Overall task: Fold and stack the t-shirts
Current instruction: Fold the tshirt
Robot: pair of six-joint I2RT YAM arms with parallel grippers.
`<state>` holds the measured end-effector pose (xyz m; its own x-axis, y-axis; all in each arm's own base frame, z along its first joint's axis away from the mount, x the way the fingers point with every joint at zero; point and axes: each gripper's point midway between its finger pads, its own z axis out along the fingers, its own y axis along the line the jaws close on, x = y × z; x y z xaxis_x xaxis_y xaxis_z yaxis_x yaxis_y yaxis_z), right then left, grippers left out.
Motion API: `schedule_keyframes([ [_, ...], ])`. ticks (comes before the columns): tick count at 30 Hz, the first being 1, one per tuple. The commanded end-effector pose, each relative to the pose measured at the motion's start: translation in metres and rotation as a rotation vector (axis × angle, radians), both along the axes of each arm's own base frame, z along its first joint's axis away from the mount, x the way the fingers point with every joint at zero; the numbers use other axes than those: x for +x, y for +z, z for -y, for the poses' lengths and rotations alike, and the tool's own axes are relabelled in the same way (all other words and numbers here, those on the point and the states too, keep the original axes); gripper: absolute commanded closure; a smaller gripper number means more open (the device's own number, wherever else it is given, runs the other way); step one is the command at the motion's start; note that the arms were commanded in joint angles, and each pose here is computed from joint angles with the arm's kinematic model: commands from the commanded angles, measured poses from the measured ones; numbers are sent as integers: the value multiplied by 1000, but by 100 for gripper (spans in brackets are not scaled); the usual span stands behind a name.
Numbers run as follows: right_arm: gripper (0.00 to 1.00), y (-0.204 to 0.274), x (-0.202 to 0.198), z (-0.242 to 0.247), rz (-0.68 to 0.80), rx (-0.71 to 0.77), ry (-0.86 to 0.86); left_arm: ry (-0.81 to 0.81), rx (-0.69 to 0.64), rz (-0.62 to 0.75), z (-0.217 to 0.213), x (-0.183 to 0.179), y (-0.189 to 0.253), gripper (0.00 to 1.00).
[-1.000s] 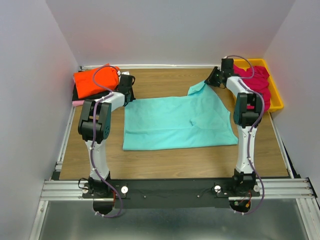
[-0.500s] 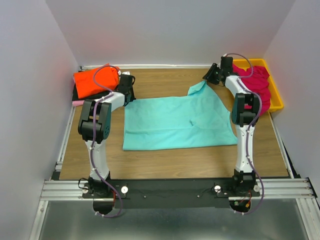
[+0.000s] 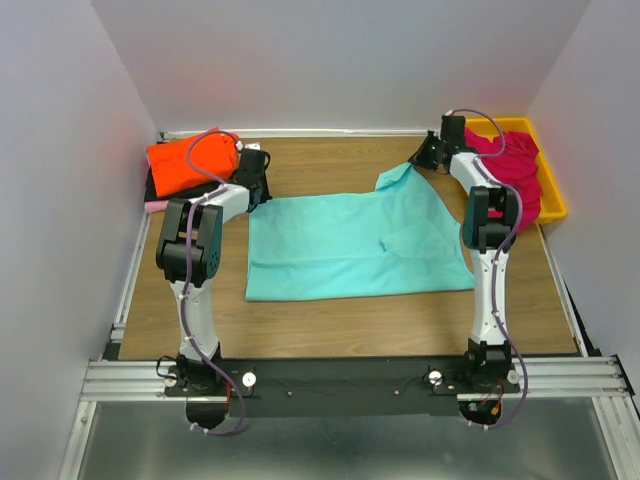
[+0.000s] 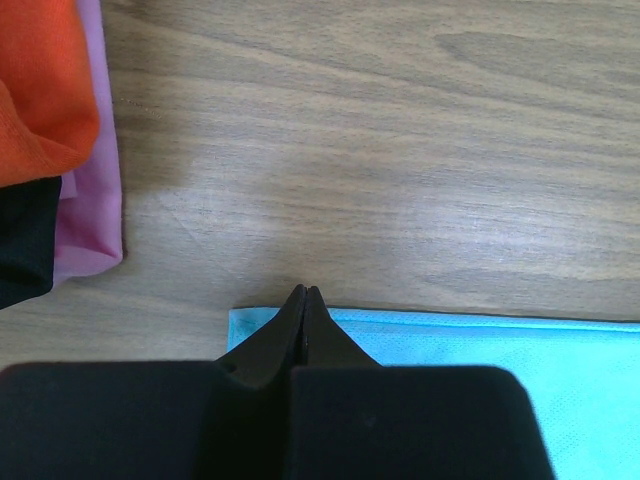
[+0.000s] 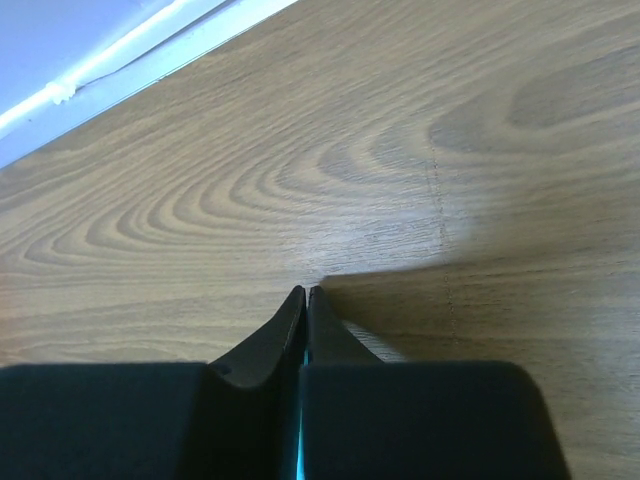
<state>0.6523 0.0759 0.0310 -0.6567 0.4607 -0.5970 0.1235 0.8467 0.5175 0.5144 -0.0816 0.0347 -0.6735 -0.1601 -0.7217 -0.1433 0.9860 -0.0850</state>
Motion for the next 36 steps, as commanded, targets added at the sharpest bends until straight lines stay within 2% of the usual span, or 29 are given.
schedule_keyframes([
  [1, 100, -17, -6, 3, -36, -10, 7, -17, -9, 35, 0, 3, 14, 100],
  [7, 100, 6, -6, 8, -8, -30, -18, -8, -10, 46, -1, 4, 18, 100],
  [10, 99, 33, -9, 9, 27, -37, -19, 9, -2, 61, -4, 4, 23, 100],
  [12, 100, 57, -12, 10, 57, -39, -21, 27, 6, 73, -8, 3, 27, 100],
  [18, 100, 87, -35, 12, 75, -55, -21, 32, 6, 96, -9, 0, 35, 100],
  [29, 99, 93, -57, 15, 69, -70, -22, 90, 11, 67, -26, -12, 26, 100],
  [34, 100, 88, -62, 14, 58, -67, -19, 108, 14, 49, -32, -14, 22, 91],
  [35, 100, 88, -62, 13, 57, -65, -18, 112, 13, 45, -32, -14, 22, 85],
  [36, 100, 89, -63, 12, 59, -62, -13, 116, 15, 40, -34, -15, 20, 83],
])
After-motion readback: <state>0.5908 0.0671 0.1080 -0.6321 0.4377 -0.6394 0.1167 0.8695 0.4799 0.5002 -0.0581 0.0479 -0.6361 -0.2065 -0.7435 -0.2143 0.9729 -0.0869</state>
